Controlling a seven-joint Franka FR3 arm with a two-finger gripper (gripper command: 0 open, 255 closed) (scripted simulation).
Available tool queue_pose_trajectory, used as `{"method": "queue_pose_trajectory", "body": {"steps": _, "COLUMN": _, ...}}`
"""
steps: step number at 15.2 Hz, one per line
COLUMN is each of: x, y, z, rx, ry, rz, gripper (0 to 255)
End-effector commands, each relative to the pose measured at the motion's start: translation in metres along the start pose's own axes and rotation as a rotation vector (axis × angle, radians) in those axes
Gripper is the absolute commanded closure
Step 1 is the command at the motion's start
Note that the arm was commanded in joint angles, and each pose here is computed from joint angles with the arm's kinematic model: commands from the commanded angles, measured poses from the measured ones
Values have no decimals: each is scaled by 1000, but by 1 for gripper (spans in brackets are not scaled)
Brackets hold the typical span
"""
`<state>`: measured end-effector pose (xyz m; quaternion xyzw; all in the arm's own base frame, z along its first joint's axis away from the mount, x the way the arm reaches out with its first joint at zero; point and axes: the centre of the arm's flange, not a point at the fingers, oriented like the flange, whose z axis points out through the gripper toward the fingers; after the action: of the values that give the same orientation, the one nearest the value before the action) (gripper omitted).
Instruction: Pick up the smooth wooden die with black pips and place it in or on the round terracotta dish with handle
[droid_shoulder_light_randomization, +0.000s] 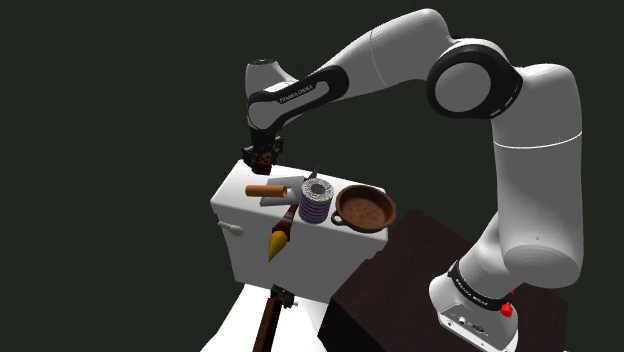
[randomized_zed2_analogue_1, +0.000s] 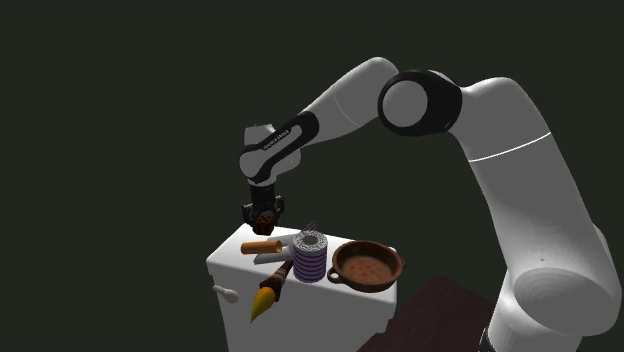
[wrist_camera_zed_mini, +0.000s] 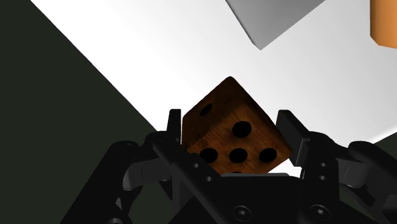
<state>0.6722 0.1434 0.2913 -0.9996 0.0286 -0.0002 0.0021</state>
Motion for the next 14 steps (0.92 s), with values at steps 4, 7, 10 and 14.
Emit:
{"method": "queue_pose_trajectory", "body": {"steps": 4, "x": 0, "y": 0, "z": 0, "rx": 0, "ry": 0, "rz": 0, "gripper": 255}}
{"method": "queue_pose_trajectory", "body": {"steps": 7, "x": 0, "y": 0, "z": 0, "rx": 0, "ry": 0, "rz": 0, "gripper": 255}}
{"method": "queue_pose_trajectory", "body": {"steps": 10, "x": 0, "y": 0, "z": -5, "rx": 0, "ry": 0, "rz": 0, "gripper": 255}}
{"method": "queue_pose_trajectory", "body": {"steps": 14, "x": 0, "y": 0, "z": -26, "rx": 0, "ry": 0, "rz": 0, "gripper": 255}}
